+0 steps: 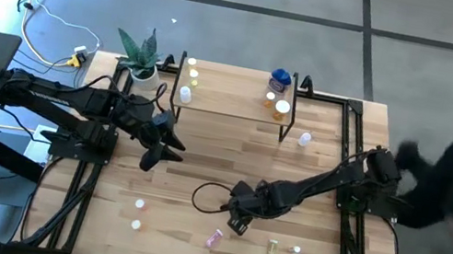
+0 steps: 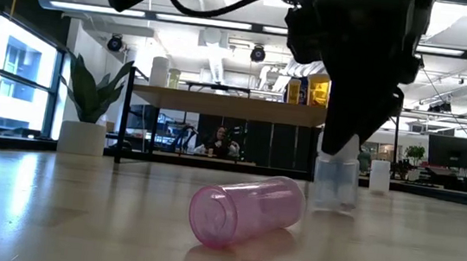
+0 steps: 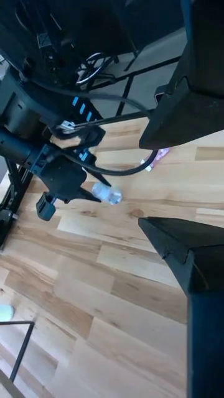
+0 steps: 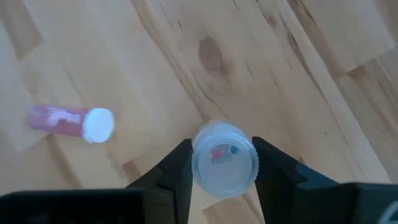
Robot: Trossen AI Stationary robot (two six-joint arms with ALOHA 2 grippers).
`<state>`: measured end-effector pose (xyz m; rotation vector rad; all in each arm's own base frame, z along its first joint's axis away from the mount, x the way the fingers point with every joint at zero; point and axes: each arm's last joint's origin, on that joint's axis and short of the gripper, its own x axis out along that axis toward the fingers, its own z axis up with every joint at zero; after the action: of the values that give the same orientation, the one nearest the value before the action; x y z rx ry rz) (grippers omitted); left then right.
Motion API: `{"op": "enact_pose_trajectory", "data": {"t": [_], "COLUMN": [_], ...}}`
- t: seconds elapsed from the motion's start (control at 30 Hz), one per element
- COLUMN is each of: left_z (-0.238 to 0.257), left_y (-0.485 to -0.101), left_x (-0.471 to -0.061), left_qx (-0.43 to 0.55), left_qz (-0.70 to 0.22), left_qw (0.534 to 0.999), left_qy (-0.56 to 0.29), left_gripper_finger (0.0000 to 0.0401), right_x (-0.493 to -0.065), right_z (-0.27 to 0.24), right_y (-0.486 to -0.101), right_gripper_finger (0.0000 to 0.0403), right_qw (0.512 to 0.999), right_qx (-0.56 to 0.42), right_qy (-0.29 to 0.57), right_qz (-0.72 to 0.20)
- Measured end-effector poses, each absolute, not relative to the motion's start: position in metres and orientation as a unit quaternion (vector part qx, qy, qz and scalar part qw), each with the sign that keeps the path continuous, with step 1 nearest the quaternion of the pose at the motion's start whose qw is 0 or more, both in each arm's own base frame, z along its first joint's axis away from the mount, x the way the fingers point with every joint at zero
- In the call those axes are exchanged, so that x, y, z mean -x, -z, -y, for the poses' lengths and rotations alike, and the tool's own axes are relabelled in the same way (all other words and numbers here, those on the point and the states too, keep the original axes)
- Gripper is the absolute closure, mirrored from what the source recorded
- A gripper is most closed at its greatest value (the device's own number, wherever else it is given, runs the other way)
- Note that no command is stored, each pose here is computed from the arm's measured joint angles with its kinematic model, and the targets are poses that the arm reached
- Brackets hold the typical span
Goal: Pick and place medicine bottles onto shelf by color
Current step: Put the small transparent pill bottle on the shelf
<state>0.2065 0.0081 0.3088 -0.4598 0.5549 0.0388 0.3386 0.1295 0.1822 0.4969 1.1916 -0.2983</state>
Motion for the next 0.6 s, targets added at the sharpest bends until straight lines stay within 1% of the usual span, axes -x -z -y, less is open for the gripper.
{"op": "enact_pose_trajectory", "data": {"t": [0.1,0.2,0.4,0.6], "left_z": [-0.009,-0.010,-0.023,-0.042], "left_y": [-0.309,-0.309,-0.309,-0.309], "left_x": [-0.206,-0.206,-0.205,-0.203], "left_qx": [0.223,0.219,0.224,0.232], "left_qz": [-0.270,-0.267,-0.258,-0.248], "left_qw": [0.936,0.937,0.936,0.932], "left_qy": [-0.027,-0.042,-0.082,-0.123], "left_gripper_finger": [0.0222,0.0222,0.0222,0.0222], "right_x": [-0.345,-0.351,-0.367,-0.376], "right_z": [-0.125,-0.118,-0.097,-0.063], "right_y": [-0.191,-0.203,-0.238,-0.277], "right_gripper_finger": [0.0286,0.0277,0.0278,0.0279], "right_qw": [0.787,0.783,0.791,0.802], "right_qx": [-0.245,-0.253,-0.244,-0.220], "right_qy": [0.134,0.132,0.108,0.107], "right_qz": [-0.551,-0.553,-0.550,-0.544]}}
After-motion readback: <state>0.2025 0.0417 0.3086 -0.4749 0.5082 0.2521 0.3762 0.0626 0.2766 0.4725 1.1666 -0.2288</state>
